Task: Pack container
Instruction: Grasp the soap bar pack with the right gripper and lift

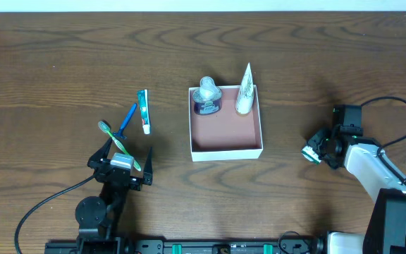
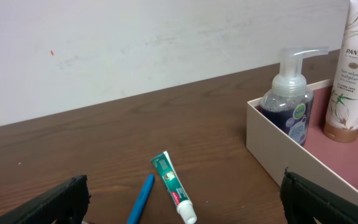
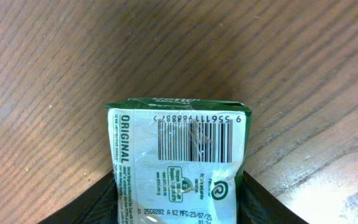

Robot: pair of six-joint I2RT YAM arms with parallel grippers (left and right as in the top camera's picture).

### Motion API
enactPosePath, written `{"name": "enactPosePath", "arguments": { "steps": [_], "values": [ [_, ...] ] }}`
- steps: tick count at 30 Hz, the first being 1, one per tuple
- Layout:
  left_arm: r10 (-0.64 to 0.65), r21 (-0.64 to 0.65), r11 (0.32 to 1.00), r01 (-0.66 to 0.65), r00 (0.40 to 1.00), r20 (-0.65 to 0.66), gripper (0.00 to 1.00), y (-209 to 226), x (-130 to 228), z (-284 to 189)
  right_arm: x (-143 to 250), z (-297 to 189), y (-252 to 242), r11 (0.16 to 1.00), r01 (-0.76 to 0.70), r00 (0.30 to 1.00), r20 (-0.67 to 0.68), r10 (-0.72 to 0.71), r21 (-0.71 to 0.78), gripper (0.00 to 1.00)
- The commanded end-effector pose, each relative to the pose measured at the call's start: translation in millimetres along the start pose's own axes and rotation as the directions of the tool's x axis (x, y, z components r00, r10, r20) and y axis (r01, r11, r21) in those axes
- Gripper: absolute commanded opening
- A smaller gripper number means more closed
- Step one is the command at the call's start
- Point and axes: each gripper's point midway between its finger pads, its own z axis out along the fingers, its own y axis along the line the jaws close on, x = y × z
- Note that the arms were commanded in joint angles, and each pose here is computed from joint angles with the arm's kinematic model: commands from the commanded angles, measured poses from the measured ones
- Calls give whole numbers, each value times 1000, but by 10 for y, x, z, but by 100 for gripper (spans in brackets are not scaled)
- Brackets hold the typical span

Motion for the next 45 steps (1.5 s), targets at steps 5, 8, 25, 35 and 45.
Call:
{"name": "enactPosePath", "arguments": {
  "steps": [5, 8, 25, 35, 45],
  "values": [
    [-15, 12, 1000, 15, 999, -44, 98, -28, 157, 9, 433, 190, -75, 995, 93, 983, -157, -97, -30, 41],
    [-15, 12, 1000, 15, 999, -44, 98, -28, 157, 9, 398, 158, 12, 994, 94, 981, -162, -102, -60, 41],
    [-15, 12, 1000, 15, 999, -44, 98, -28, 157, 9, 234, -462, 636, 852, 409, 847, -211, -487, -326, 39],
    [-15, 12, 1000, 15, 999, -44, 98, -28, 157, 9, 218, -635, 666, 805, 509, 793, -199, -576, -304, 40],
    [-15, 12, 1000, 15, 999, -44, 98, -28, 157, 9, 323, -1421, 1250, 649, 660, 692, -31, -721, -378, 40]
  ]
}}
